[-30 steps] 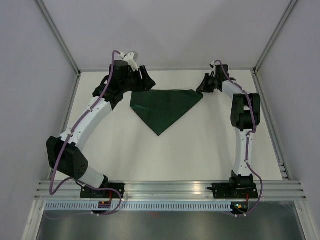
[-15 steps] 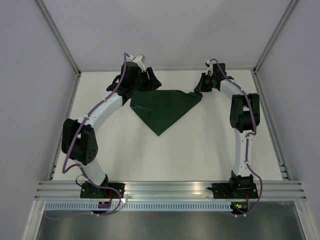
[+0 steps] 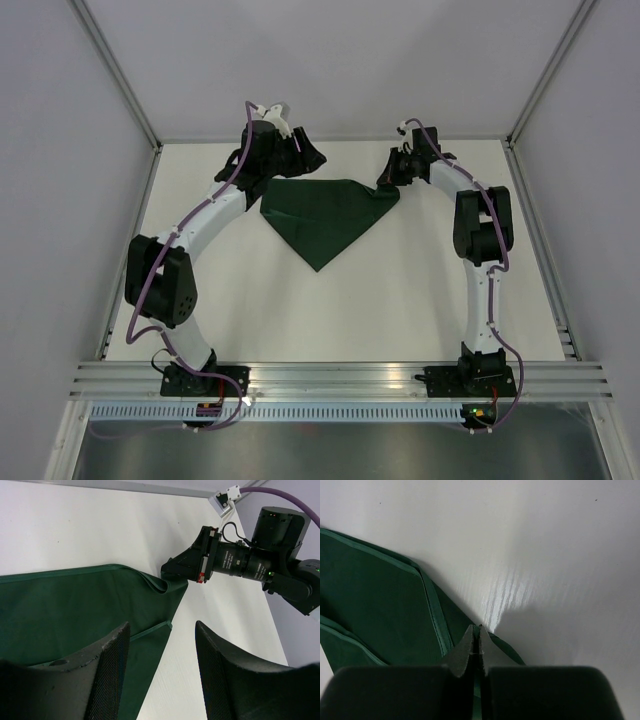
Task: Fold the napkin, place the utensils inside, and roll it up
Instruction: Fold the napkin at the center of the board.
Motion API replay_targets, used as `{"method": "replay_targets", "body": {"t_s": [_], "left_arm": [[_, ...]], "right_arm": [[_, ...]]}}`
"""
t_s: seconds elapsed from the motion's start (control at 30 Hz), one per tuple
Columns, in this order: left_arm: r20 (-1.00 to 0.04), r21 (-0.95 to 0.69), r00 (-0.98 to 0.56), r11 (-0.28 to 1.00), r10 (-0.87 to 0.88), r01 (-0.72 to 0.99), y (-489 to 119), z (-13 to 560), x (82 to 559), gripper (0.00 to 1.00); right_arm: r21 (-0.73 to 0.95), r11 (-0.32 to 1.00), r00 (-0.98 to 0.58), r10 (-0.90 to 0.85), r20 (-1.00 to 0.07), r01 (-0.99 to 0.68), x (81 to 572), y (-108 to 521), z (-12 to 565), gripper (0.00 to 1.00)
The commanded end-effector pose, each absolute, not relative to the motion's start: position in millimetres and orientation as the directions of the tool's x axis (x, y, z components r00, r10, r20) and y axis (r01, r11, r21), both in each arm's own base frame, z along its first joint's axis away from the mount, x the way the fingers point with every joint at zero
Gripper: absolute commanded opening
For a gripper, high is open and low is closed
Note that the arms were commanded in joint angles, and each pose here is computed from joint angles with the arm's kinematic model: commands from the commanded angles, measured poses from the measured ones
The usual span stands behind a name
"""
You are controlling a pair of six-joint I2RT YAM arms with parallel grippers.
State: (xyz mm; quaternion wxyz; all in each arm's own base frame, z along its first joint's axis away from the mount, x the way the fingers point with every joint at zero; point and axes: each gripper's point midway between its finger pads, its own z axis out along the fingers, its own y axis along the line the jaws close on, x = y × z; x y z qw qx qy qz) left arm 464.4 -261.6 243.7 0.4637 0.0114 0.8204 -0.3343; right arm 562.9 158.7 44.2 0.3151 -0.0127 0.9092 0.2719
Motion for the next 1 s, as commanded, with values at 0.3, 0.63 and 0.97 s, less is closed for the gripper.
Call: {"method": "replay_targets", "body": {"t_s": [0.3, 0.63, 0.97], "left_arm": [[-0.769, -0.576, -0.542, 0.734, -0.338, 0.360, -269.7, 262.3, 462.5, 0.60], [-0.770, -0.580, -0.533, 0.732, -0.350, 0.358, -260.5, 260.5, 443.8, 0.60], [-0.767, -0.577, -0.538, 0.742, -0.350, 0.341, -248.7, 253.6, 422.2, 0.61]], "right_arm": [[0.467, 0.837, -0.737, 0.121, -0.665, -0.284, 565.4, 176.5, 102.8, 0.00], [0.466, 0.833, -0.734, 0.114, -0.670, -0.297, 560.3, 184.4, 105.7, 0.00], [0.445, 0.840, -0.723, 0.096, -0.684, -0.309, 557.5, 181.6, 115.6, 0.00]]}}
